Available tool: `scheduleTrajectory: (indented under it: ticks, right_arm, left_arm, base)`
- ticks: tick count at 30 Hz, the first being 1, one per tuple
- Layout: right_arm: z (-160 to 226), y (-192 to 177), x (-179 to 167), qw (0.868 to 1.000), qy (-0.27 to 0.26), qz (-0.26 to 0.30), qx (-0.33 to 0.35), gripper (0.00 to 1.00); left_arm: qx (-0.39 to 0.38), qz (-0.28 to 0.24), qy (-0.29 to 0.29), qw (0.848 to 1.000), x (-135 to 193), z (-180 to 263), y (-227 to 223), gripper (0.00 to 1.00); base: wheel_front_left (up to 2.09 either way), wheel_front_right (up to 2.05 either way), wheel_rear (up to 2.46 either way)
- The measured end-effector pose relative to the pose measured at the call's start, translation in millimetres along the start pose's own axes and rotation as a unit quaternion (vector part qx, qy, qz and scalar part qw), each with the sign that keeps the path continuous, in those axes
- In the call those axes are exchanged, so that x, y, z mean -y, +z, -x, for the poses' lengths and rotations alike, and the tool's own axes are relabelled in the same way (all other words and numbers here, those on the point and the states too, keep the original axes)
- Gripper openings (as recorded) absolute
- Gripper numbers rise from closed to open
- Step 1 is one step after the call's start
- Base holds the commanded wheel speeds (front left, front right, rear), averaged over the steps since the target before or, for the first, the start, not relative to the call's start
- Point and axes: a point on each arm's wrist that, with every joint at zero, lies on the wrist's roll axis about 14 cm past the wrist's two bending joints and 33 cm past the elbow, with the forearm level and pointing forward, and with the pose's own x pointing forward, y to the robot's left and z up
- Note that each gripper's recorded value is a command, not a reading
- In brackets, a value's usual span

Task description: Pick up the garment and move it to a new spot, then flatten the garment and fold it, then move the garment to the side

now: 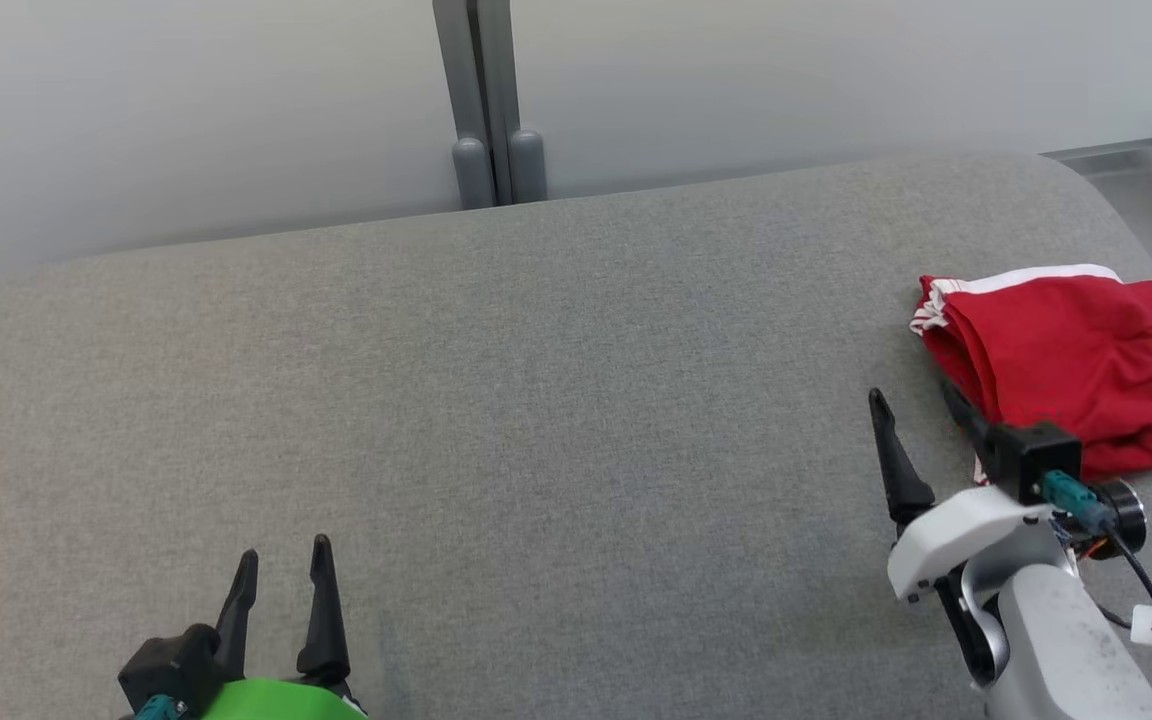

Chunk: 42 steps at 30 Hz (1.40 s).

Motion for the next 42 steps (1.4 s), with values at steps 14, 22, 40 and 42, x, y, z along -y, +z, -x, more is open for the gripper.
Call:
scheduleTrajectory:
  ticks: [14, 22, 40, 42]
  right_arm:
    - [41.7, -7.5, -17.2, 0.998, 0.013, -0.053, 0.009, 1.00]
    - [42.8, -9.8, -20.5, 0.998, 0.017, -0.053, 0.005, 1.00]
    - [49.8, -29.4, -21.5, 0.997, 0.013, -0.065, -0.025, 0.00]
    - [55.2, -39.6, -21.4, 0.997, 0.010, -0.069, -0.042, 0.00]
  left_arm:
    - [-0.007, 0.013, 0.011, 1.000, 0.6, 16.1, -6.7, 1.00]
    - [-0.007, 0.013, 0.012, 1.000, 0.3, 15.2, -6.7, 1.00]
    - [-0.021, 0.019, 0.019, 0.999, -3.7, 18.9, -15.5, 0.00]
    - [-0.029, 0.020, 0.023, 0.999, -5.6, 20.7, -20.5, 0.00]
  base:
    - [0.00, 0.00, 0.00]
    - [0.00, 0.00, 0.00]
    - [0.00, 0.00, 0.00]
    - [0.00, 0.00, 0.00]
